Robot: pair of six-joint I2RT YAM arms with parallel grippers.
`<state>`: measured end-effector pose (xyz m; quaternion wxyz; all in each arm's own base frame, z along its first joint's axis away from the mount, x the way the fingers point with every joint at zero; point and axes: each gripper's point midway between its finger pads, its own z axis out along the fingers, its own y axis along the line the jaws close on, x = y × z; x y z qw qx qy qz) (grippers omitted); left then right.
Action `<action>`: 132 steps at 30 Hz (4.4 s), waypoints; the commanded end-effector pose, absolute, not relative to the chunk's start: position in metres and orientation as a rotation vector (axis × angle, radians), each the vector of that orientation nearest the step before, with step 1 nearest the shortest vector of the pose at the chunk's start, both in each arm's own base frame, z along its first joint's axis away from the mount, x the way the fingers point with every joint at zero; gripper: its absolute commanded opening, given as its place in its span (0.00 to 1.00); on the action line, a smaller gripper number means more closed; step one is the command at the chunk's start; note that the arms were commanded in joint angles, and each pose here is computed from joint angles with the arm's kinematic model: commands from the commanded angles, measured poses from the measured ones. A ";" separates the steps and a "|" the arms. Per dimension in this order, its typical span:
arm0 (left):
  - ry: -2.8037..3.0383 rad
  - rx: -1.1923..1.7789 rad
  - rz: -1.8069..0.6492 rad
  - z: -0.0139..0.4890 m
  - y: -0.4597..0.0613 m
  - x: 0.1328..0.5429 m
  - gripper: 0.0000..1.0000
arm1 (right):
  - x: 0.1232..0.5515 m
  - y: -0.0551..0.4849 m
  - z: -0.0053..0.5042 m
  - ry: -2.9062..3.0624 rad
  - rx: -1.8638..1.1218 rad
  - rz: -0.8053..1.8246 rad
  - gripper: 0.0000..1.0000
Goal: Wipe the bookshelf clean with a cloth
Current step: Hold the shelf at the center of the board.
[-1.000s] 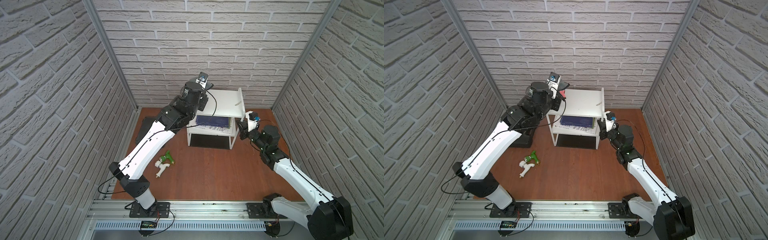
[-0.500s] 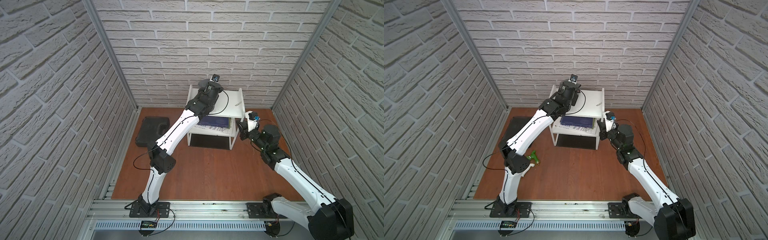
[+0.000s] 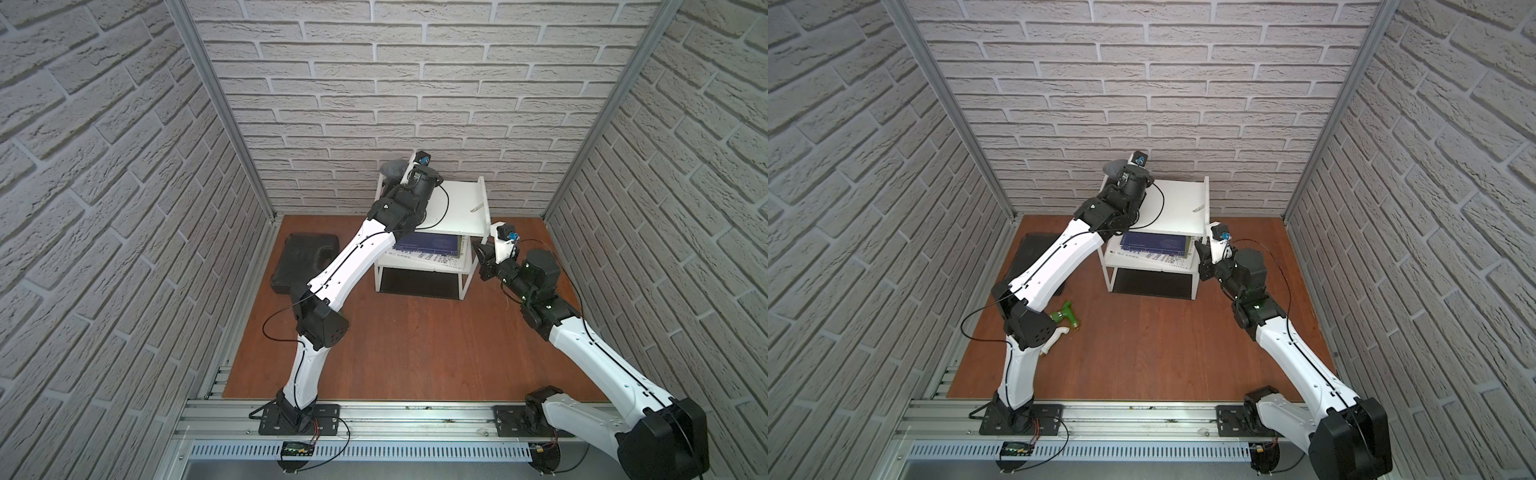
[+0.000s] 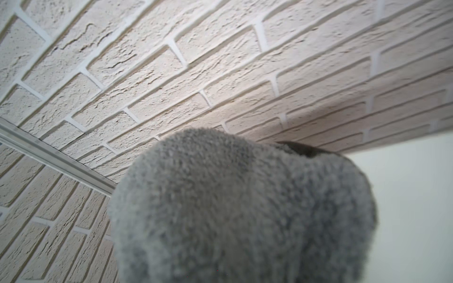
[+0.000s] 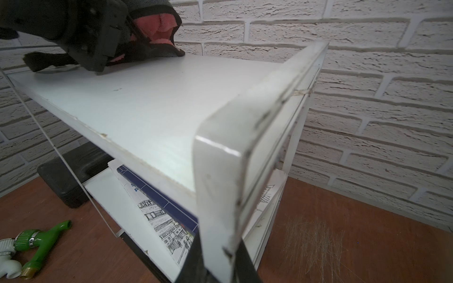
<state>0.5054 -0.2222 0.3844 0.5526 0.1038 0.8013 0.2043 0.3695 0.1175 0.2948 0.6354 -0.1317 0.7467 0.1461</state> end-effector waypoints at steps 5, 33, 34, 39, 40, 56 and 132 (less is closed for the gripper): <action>1.970 0.194 0.511 0.366 -0.185 0.528 0.00 | 0.363 0.107 0.291 1.761 -0.203 0.348 0.03; 1.923 0.330 0.165 0.381 -0.228 0.370 0.00 | 0.370 0.106 0.288 1.774 -0.183 0.336 0.03; 1.930 0.272 0.236 0.377 -0.206 0.370 0.00 | 0.369 0.106 0.289 1.769 -0.185 0.337 0.03; 1.933 0.092 0.209 0.363 -0.150 0.356 0.00 | 0.367 0.105 0.292 1.762 -0.195 0.325 0.03; 1.923 0.100 0.161 0.362 -0.156 0.358 0.00 | 0.367 0.103 0.292 1.760 -0.192 0.318 0.03; 1.852 0.171 0.040 0.392 -0.197 0.394 0.00 | 0.368 0.112 0.292 1.749 -0.207 0.379 0.03; 1.899 0.508 -0.011 0.359 -0.333 0.497 0.00 | 0.404 0.126 0.274 1.726 -0.408 0.494 0.04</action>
